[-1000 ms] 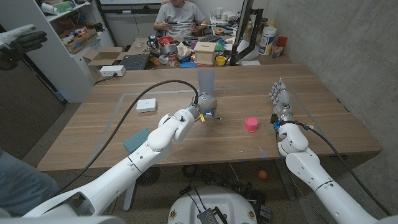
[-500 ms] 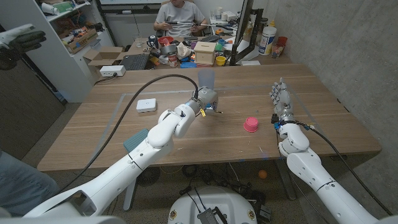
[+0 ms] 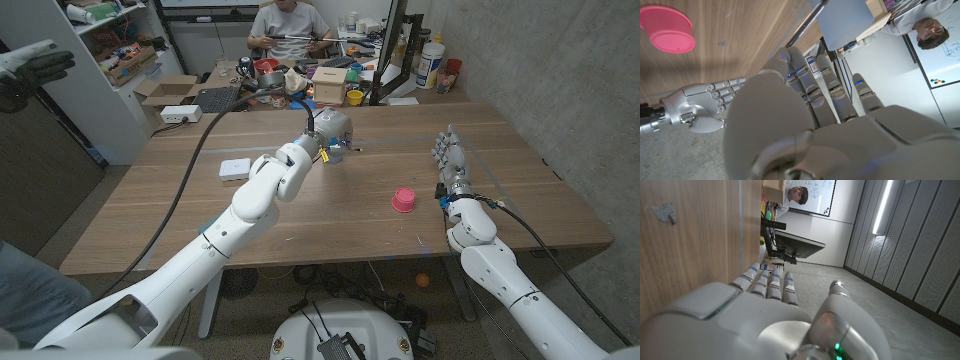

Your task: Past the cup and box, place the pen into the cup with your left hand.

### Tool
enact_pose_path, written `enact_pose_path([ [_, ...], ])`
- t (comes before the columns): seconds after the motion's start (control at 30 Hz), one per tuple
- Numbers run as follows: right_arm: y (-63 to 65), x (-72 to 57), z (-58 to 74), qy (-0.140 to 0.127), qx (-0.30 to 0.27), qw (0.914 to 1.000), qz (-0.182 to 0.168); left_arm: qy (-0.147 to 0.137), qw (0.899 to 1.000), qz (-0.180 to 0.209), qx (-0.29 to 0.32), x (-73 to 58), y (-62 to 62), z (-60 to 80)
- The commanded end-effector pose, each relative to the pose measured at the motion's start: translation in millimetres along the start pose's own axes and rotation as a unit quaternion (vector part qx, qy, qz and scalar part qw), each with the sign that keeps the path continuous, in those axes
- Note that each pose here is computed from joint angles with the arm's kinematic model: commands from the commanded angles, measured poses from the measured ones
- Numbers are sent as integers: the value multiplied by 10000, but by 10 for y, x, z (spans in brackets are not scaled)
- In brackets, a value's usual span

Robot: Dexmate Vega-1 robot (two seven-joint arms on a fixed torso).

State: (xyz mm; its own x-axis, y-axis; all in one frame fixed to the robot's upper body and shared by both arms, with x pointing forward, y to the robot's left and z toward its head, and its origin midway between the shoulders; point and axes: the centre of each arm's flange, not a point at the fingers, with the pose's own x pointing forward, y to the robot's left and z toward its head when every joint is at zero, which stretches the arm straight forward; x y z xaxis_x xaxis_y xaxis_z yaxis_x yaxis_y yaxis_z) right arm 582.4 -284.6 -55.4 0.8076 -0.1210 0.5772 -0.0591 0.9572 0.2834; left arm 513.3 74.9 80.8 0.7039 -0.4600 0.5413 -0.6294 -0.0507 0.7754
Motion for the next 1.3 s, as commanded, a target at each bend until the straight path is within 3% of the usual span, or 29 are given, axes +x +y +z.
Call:
enact_pose_path([
  [0.03, 34, 33, -58, 78, -48, 10000, -5, 201, 9964, 720, -392, 96, 626, -241],
  [0.23, 55, 60, -106, 117, -42, 9999, -2, 305, 9932, 835, -754, 161, 833, -406],
  [0.37, 64, 74, -122, 85, -31, 10000, -4, 324, 9869, 870, -1320, 199, 851, -563],
  [0.47, 69, 88, -101, 26, -44, 10000, -6, 306, 9805, 857, -1739, 246, 763, -649],
  [0.7, 49, 129, -64, -4, -98, 9999, -48, 278, 9708, 790, -2246, 406, 534, -707],
  [1.17, -120, 170, -88, 75, -126, 9996, -247, 407, 9549, 618, -2877, 666, 204, -909],
  [1.3, -160, 186, -91, 96, -149, 9995, -280, 473, 9446, 524, -3207, 722, 70, -960],
])
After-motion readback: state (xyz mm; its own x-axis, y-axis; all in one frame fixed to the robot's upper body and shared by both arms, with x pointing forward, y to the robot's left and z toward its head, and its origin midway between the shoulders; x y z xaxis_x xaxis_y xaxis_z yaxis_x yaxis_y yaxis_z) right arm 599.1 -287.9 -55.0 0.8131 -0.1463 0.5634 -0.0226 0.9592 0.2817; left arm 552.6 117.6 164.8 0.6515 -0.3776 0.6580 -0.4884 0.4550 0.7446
